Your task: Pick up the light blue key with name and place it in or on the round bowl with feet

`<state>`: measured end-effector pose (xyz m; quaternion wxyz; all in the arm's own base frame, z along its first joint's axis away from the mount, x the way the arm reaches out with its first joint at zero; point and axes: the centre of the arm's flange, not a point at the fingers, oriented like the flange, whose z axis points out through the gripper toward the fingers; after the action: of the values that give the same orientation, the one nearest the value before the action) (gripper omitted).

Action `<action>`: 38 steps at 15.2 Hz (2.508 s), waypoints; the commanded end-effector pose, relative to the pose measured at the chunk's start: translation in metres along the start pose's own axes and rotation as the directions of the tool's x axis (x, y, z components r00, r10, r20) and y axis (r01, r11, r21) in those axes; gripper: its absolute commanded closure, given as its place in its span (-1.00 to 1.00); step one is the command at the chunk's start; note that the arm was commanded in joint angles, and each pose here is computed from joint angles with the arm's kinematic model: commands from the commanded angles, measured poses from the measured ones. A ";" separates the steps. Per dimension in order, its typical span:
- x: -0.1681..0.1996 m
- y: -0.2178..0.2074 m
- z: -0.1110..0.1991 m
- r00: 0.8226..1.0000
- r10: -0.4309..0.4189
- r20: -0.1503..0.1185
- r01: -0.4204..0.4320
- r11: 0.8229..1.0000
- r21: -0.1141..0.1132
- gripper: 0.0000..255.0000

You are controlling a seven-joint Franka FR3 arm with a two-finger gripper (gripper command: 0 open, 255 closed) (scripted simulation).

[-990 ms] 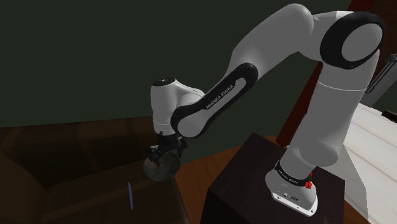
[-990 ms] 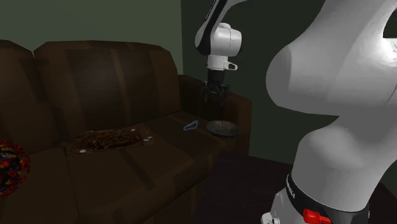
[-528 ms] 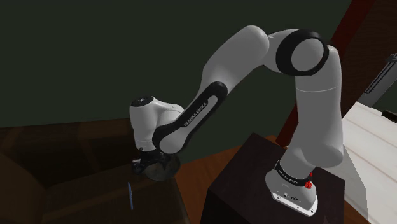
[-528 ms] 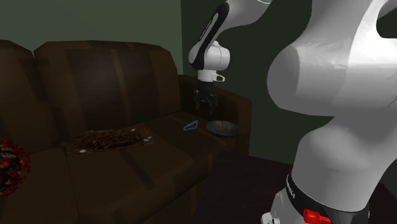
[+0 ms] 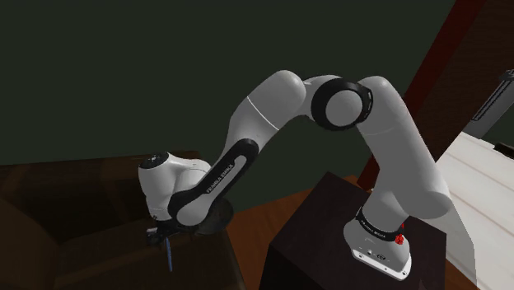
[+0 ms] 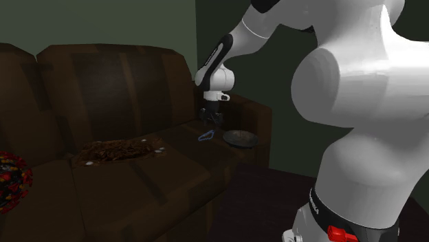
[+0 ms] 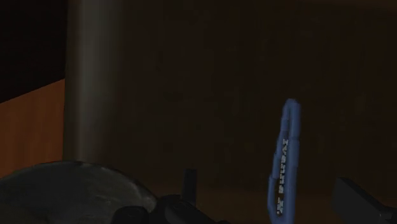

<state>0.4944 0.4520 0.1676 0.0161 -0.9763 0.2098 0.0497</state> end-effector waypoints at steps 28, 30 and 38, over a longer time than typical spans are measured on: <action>0.008 -0.031 0.060 1.000 0.018 -0.001 -0.018 1.000 -0.002 1.00; 0.007 -0.031 0.050 1.000 0.018 -0.001 -0.018 1.000 -0.002 1.00; 0.003 -0.031 0.008 1.000 0.018 -0.001 -0.018 1.000 -0.002 1.00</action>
<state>0.5085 0.4805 0.1548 0.0148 -0.9744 0.2188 0.0494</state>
